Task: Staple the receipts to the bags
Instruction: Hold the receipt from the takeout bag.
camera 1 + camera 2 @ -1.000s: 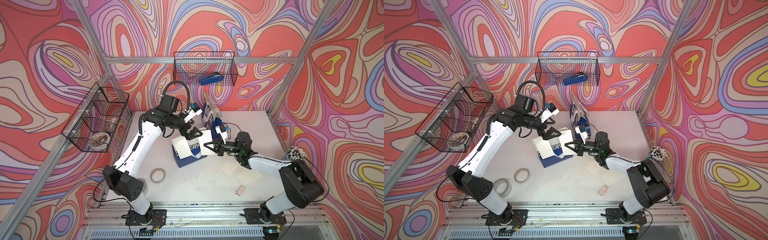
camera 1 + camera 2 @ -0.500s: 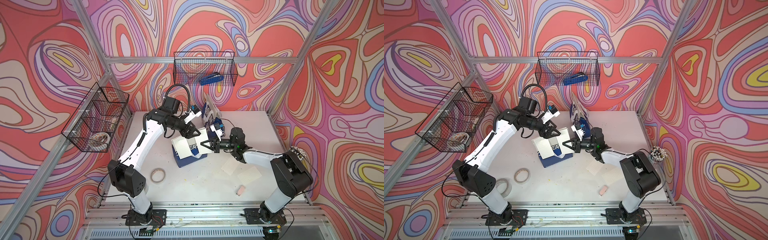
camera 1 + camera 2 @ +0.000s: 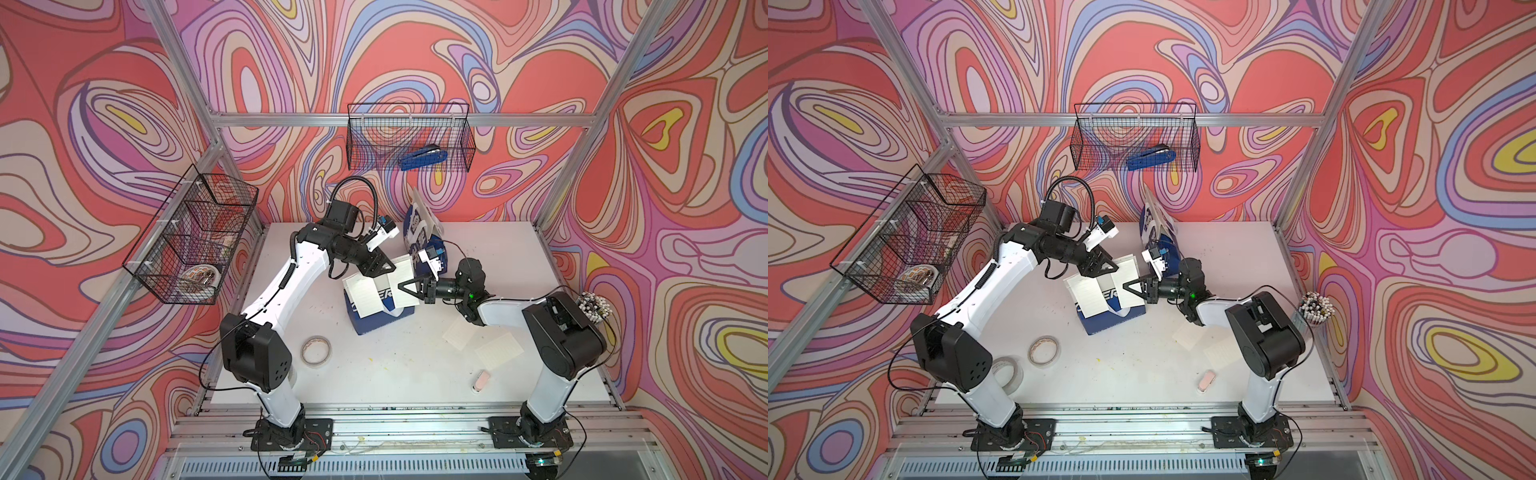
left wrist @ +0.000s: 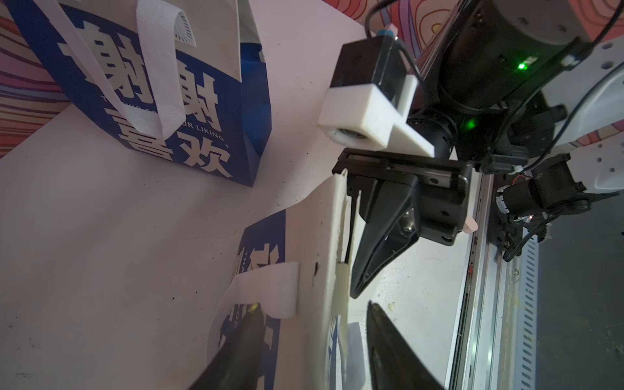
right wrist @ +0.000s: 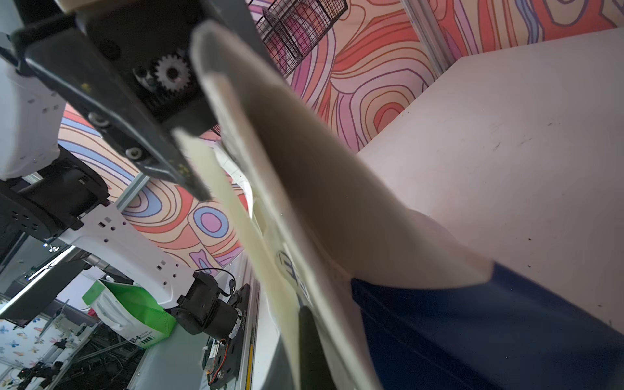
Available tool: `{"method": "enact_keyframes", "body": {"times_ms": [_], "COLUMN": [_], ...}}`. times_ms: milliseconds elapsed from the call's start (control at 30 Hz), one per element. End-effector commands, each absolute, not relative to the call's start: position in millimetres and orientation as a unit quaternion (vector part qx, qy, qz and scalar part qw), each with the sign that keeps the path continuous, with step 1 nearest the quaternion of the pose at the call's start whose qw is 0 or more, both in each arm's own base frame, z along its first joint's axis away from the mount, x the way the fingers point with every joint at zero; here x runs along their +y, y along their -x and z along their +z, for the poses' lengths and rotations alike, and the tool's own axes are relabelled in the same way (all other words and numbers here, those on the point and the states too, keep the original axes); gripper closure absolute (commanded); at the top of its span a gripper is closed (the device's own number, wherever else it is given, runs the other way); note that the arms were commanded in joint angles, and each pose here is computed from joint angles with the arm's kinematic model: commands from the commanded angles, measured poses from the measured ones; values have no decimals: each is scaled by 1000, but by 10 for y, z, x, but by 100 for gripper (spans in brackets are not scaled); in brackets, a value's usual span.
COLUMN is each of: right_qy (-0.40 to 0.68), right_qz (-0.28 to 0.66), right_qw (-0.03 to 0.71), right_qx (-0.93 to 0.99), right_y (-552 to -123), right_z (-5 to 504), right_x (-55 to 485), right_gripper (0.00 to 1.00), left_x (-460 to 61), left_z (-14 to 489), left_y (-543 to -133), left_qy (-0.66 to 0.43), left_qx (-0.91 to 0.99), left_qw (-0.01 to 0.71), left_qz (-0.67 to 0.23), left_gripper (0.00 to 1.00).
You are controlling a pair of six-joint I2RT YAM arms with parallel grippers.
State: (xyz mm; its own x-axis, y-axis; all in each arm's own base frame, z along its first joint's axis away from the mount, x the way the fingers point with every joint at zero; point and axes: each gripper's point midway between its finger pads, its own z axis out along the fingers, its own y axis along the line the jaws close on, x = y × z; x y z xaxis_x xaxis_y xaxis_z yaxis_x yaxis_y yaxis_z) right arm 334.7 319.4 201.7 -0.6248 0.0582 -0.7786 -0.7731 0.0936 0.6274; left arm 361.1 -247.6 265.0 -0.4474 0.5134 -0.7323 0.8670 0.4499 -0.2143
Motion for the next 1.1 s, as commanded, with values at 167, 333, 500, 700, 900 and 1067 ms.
{"method": "enact_keyframes", "body": {"times_ms": [167,333,500,700,900,1067], "right_qy": [281,283,283,287,287,294], "right_qz": [623,621,621,622,624,619], "right_qw": [354,352,352,356,355,355], "right_qx": [639,641,641,636,634,636], "right_y": [-3331,-3351,-3353,-3329,-3336,-3314], "right_z": [2175,2183,2194,2267,2317,2363], "right_x": [3192,3202,3197,3193,3197,3194], "right_gripper": [100,100,100,100,100,100], "left_x": [-2513,-2518,-2502,-2503,-2506,-2496], "left_z": [2686,2713,2717,2737,2734,2736], "left_y": [-3597,-3611,-3634,-3629,-3622,-3639], "left_qy": [-451,-452,-452,-453,-455,-456], "left_qx": [782,780,781,779,778,778], "left_qw": [303,310,314,317,318,321], "left_qz": [-305,-303,-296,-295,-296,-291], "left_gripper": [54,58,58,47,49,61]}}
